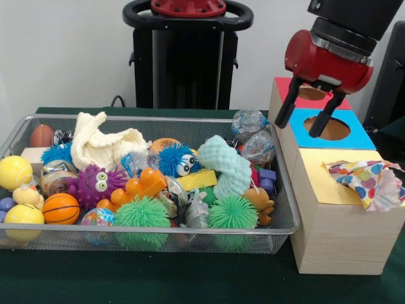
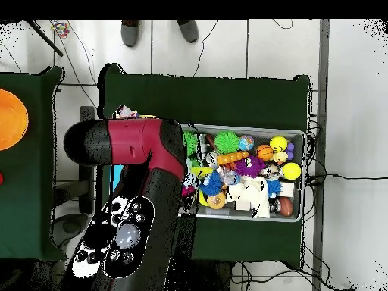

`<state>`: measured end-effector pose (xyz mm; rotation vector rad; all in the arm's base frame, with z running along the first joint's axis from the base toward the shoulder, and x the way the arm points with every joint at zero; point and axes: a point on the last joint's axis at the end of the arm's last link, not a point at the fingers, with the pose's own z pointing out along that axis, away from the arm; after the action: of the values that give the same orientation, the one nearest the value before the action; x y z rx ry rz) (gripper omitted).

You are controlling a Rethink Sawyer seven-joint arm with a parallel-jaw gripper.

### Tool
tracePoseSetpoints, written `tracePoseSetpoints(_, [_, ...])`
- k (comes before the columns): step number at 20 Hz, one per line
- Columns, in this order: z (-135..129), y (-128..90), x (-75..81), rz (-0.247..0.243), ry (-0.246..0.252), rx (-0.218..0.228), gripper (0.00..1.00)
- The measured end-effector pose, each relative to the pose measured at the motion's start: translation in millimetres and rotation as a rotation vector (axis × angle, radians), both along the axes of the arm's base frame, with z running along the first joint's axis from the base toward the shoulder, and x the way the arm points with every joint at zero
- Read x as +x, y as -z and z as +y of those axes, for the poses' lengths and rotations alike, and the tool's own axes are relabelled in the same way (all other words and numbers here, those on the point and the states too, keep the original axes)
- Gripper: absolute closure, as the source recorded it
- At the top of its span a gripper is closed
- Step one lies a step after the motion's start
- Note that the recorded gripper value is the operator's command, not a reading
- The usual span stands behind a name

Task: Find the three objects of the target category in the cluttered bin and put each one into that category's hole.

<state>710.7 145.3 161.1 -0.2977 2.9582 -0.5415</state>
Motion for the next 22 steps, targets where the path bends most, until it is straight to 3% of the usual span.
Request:
tracePoseSetpoints(5, [-5.4, -4.9, 4.3, -0.013, -0.001, -0.026, 0.0])
tracePoseSetpoints(10, [-9.8, -8.9, 7.4, -0.019, 0.013, -0.007, 0.0])
tracePoseSetpoints(22, [-22.9, -10.3, 17.7, -0.014, 0.093, 0.172, 0.0])
